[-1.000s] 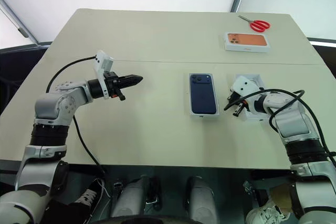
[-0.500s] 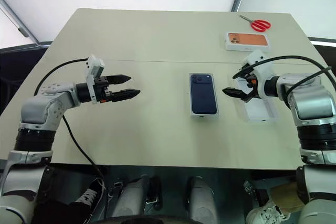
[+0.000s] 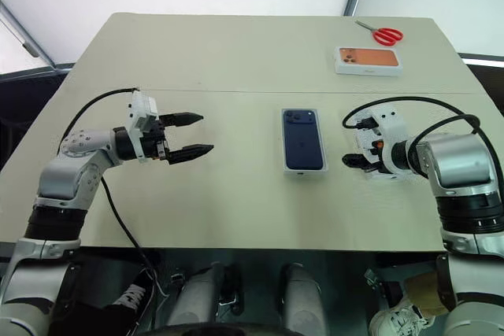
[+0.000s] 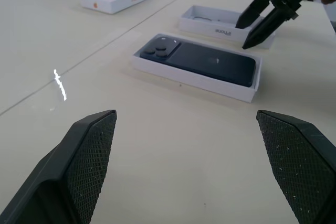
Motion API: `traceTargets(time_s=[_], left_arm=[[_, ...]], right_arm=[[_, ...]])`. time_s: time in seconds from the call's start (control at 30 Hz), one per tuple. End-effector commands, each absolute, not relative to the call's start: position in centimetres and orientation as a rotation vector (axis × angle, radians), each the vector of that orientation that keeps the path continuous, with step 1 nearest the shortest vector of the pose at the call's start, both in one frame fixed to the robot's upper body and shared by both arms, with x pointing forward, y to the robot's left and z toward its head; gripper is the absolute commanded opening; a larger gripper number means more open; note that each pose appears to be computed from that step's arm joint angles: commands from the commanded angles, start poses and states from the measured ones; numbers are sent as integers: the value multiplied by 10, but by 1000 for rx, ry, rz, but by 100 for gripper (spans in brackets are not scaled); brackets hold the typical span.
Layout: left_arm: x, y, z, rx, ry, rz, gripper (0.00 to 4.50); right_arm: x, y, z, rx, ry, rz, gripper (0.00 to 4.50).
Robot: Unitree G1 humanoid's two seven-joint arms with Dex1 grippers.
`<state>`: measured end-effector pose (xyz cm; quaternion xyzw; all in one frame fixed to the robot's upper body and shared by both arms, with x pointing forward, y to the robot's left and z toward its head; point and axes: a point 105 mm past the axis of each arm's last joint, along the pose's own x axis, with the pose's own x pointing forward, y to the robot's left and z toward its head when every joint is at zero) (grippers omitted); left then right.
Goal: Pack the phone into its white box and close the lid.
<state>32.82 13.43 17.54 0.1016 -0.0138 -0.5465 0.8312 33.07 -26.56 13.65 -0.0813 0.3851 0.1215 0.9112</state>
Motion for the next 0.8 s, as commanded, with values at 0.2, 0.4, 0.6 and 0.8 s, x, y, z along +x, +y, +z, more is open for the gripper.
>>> traceTargets(time_s=[0.2,0.4,0.6,0.8], left_arm=[[322,127,181,266,-115,-1180,448],[327,123,186,269,-150,-1151,450],[329,123,190,257,-164,-1124,450],[330,126,185,271,-136,-1116,450]], right_arm=[[332,-260,151,-213,757,222,448],[335,-266,146,-198,761,158,208],[339,-258,137,-163,752,131,3],[351,-246,149,-54,686,125,3]])
